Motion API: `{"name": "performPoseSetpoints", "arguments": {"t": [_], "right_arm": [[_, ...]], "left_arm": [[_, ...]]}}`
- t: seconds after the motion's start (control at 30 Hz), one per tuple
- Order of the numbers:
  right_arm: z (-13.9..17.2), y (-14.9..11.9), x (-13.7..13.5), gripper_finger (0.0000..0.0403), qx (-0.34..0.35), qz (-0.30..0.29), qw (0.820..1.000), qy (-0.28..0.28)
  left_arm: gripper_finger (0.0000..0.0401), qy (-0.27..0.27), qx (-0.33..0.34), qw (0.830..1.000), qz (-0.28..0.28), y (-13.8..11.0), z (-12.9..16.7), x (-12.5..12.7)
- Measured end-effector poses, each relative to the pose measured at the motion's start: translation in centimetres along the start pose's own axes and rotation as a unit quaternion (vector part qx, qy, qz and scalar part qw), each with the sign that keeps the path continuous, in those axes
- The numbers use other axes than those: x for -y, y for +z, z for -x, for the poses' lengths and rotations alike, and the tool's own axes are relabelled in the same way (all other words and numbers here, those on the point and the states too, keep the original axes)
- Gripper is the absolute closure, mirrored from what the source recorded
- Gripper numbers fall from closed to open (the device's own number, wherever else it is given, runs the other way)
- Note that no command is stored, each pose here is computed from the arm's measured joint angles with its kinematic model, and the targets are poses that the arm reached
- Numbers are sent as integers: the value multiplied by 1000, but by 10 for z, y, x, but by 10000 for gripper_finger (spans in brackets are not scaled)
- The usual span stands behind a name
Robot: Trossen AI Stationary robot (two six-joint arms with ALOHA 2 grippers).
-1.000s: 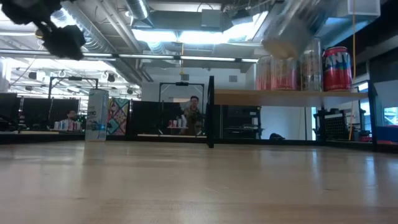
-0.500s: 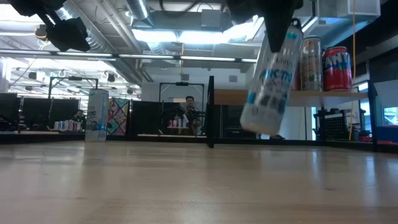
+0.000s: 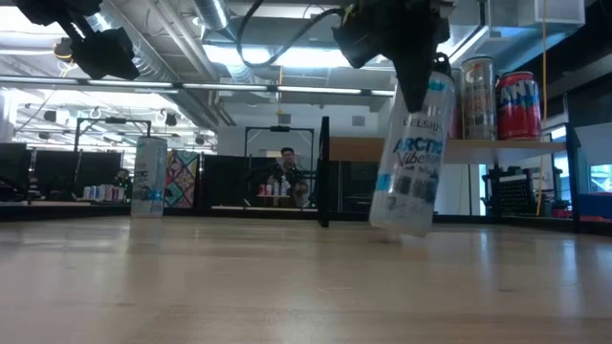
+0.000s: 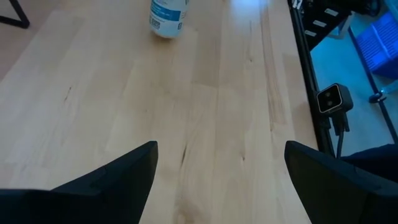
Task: Place canned beverage on shelf
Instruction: Put the bottom white blue soda can on the shelf
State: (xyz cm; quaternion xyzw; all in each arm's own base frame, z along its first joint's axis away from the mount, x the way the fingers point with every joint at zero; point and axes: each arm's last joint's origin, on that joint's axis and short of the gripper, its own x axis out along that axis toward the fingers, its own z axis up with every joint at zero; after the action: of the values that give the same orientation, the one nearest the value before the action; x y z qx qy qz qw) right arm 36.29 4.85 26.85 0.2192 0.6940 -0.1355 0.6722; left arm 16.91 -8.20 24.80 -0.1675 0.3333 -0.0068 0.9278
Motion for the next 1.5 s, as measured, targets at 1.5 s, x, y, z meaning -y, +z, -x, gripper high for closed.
{"name": "performPoseSetpoints", "arguments": {"t": [1.5], "right_arm": [[11, -124, -19, 24, 409, -71, 906, 86]], "left_arm": [[62, -16, -17, 1000, -1, -1, 0, 1]]}}
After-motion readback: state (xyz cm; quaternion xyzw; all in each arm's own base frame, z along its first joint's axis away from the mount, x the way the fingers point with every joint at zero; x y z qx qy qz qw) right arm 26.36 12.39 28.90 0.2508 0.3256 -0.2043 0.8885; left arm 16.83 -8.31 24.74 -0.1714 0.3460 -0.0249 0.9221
